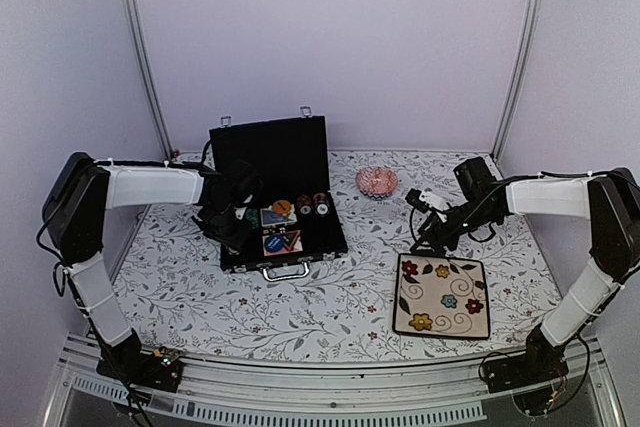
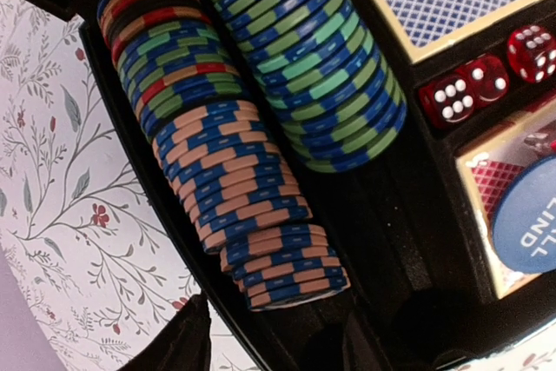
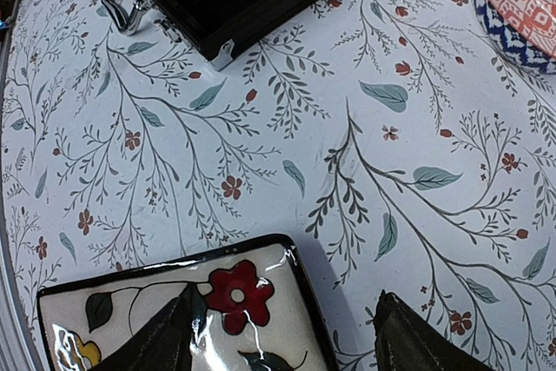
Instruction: Pack up texas hold em set
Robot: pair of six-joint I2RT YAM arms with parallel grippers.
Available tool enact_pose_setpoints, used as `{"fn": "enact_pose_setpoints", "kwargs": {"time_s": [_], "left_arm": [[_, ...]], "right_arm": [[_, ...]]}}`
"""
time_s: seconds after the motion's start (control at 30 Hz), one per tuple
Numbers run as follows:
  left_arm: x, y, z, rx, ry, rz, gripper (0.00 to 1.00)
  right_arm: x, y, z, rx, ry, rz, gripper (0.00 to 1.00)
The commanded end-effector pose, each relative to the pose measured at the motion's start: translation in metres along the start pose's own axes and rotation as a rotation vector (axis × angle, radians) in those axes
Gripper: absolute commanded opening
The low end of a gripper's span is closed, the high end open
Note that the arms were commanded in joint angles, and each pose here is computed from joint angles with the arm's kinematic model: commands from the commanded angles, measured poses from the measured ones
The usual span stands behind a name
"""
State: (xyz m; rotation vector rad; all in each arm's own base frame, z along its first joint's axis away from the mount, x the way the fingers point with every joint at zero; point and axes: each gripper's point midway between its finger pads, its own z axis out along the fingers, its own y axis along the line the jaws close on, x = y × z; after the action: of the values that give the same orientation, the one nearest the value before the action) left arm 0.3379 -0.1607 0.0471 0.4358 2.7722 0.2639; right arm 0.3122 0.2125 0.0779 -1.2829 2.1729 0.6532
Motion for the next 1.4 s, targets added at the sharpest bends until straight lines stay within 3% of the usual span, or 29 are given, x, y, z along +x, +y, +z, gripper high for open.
{"fn": "enact_pose_setpoints", "kwargs": {"time_s": [0.0, 0.33, 1.07, 1.2, 1.37], "left_arm": [[0.001, 0.007, -0.006, 0.002, 0.001, -0.006, 0.54], [0.020, 0.006, 0.003, 0.064, 0.060, 0.001, 0.59], [-0.003, 0.025, 0.024, 0.000, 0.038, -0.042, 0.55], [0.010, 0.017, 0.013, 0.064, 0.066, -0.040, 0.55], [0.018, 0.017, -0.030, 0.132, 0.051, -0.029, 0.56]], "right_arm": [[-0.007, -0.003, -0.002, 0.001, -0.013, -0.008, 0.72], [-0.008, -0.003, -0.001, -0.006, -0.013, -0.006, 0.72], [-0.008, -0.003, -0.002, -0.002, -0.011, -0.007, 0.73], [-0.006, -0.003, -0.001, -0.006, -0.007, -0.004, 0.72], [-0.005, -0.002, 0.001, -0.016, -0.006, -0.002, 0.73]]}}
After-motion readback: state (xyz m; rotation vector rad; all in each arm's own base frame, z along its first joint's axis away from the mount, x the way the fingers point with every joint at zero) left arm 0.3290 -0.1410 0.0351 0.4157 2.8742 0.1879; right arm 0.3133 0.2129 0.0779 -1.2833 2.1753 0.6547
